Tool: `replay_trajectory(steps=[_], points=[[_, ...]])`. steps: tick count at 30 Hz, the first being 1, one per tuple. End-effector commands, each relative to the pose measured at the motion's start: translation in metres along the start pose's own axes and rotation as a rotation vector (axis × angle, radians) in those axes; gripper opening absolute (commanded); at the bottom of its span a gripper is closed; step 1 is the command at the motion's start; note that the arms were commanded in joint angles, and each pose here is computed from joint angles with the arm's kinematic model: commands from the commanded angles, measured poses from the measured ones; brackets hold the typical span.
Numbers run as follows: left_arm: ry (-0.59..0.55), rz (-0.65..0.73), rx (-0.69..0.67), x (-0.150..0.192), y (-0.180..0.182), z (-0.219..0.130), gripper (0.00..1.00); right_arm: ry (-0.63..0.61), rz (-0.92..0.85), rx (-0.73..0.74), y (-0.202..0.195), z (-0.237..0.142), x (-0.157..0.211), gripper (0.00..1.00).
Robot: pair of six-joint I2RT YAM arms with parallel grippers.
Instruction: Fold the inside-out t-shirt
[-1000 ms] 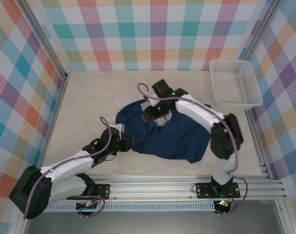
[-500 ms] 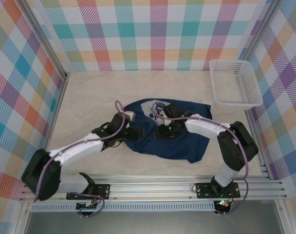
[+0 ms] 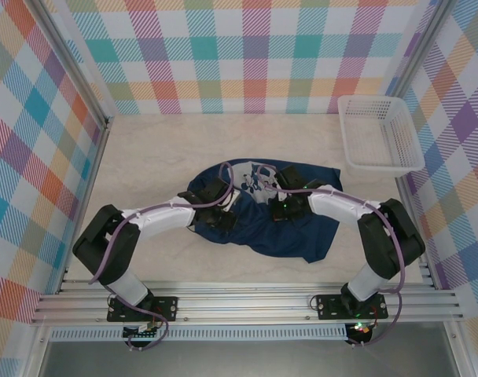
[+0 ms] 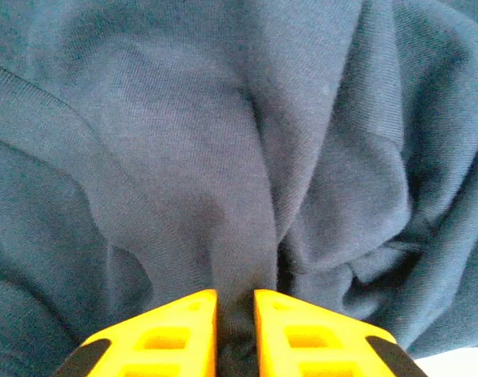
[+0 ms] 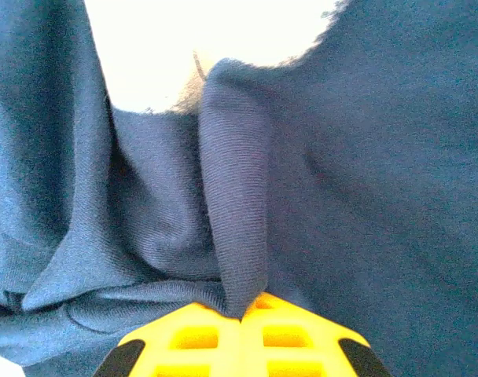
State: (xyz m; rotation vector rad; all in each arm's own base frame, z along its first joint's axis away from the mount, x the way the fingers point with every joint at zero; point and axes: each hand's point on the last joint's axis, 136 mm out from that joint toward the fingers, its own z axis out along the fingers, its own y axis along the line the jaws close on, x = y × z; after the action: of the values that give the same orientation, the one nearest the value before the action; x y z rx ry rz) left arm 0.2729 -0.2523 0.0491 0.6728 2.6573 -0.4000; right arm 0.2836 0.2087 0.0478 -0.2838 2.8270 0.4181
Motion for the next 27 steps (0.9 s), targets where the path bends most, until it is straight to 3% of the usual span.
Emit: replay_trajectory(steps=[1,4,9,12,13,17,19,22,27], points=[[-0.006,0.000,-0.001,-0.009,-0.003,-0.002,0.09,-0.009,-0.012,0.044,-0.014,-0.010,-0.001,0.00],[-0.068,-0.043,-0.005,-0.018,0.000,-0.014,0.00,-0.031,0.001,0.109,-0.034,-0.023,-0.006,0.00],[-0.241,-0.172,0.119,-0.039,-0.004,-0.049,0.00,-0.119,0.004,0.235,-0.061,-0.055,-0.021,0.00],[-0.298,-0.216,0.194,-0.044,-0.008,-0.062,0.00,-0.161,-0.040,0.193,-0.048,-0.061,-0.025,0.00],[-0.303,-0.219,0.206,-0.044,-0.009,-0.063,0.00,-0.188,-0.082,0.168,-0.038,-0.062,-0.027,0.02],[-0.315,-0.230,0.221,-0.041,-0.008,-0.064,0.00,-0.338,-0.320,0.047,0.022,-0.071,-0.031,0.39],[-0.322,-0.227,0.229,-0.040,-0.009,-0.065,0.00,-0.389,-0.428,-0.054,0.055,-0.072,-0.029,0.48],[-0.328,-0.227,0.231,-0.038,-0.008,-0.063,0.00,-0.364,-0.472,-0.129,0.080,-0.059,-0.027,0.52],[-0.319,-0.231,0.237,-0.035,-0.009,-0.060,0.00,-0.295,-0.453,-0.105,0.086,-0.022,-0.031,0.48]])
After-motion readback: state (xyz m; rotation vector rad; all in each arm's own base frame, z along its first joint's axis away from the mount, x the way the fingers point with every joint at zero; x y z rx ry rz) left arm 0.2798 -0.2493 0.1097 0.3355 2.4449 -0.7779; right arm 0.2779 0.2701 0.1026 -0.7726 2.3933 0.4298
